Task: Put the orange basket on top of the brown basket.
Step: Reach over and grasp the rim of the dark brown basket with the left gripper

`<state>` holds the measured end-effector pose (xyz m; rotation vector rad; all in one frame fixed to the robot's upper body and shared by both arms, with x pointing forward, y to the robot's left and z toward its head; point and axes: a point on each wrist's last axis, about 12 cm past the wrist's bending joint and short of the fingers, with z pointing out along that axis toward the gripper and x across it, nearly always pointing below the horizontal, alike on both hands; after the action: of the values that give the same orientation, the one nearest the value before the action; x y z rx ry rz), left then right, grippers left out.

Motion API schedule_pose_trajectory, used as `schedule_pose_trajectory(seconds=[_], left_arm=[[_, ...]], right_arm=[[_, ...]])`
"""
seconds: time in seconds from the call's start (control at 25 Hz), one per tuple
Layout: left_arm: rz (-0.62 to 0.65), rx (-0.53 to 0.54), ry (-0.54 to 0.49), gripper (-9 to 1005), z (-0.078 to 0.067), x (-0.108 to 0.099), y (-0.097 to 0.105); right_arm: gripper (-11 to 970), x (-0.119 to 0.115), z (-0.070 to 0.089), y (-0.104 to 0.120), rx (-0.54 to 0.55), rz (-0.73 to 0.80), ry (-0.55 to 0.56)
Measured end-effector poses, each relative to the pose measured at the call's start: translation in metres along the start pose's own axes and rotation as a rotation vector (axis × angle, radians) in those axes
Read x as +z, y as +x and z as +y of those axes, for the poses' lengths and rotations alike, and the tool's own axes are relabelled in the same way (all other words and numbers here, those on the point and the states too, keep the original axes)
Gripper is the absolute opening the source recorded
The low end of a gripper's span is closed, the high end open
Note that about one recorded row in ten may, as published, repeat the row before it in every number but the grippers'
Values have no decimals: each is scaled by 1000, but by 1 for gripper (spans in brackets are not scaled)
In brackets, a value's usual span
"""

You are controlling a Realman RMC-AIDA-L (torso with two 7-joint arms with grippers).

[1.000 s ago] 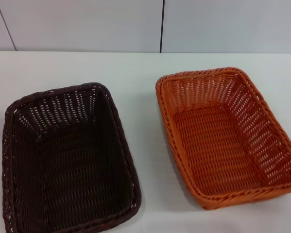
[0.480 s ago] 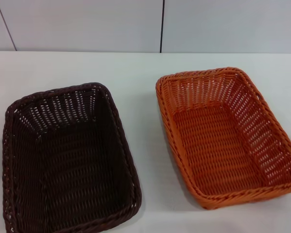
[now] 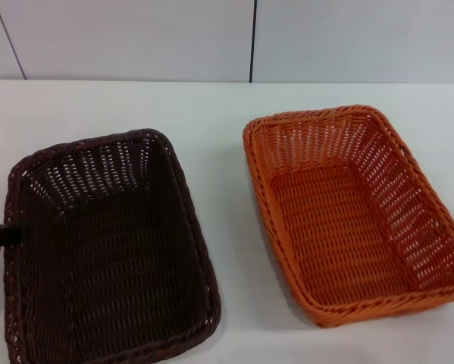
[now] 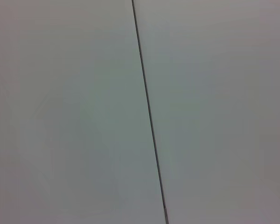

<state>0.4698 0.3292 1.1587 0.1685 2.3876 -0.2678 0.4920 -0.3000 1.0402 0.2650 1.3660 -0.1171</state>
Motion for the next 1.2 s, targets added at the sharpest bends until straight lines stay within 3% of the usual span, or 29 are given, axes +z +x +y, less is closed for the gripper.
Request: schedule_pose_trajectory(seconds=[0.56, 0.88, 1.08, 1.2], left_arm=[[72, -54, 49, 593, -4, 29, -6], [130, -9, 84, 568, -10, 37, -8], [143, 79, 78, 354, -16, 39, -12], [132, 132, 84, 320, -17, 38, -17]], right_arm=[[820, 1, -1, 2, -7, 16, -3], [819, 2, -2, 2, -9, 17, -2], [819, 3, -1, 2, -7, 14, -4], [819, 3, -1, 1, -7, 12, -4]])
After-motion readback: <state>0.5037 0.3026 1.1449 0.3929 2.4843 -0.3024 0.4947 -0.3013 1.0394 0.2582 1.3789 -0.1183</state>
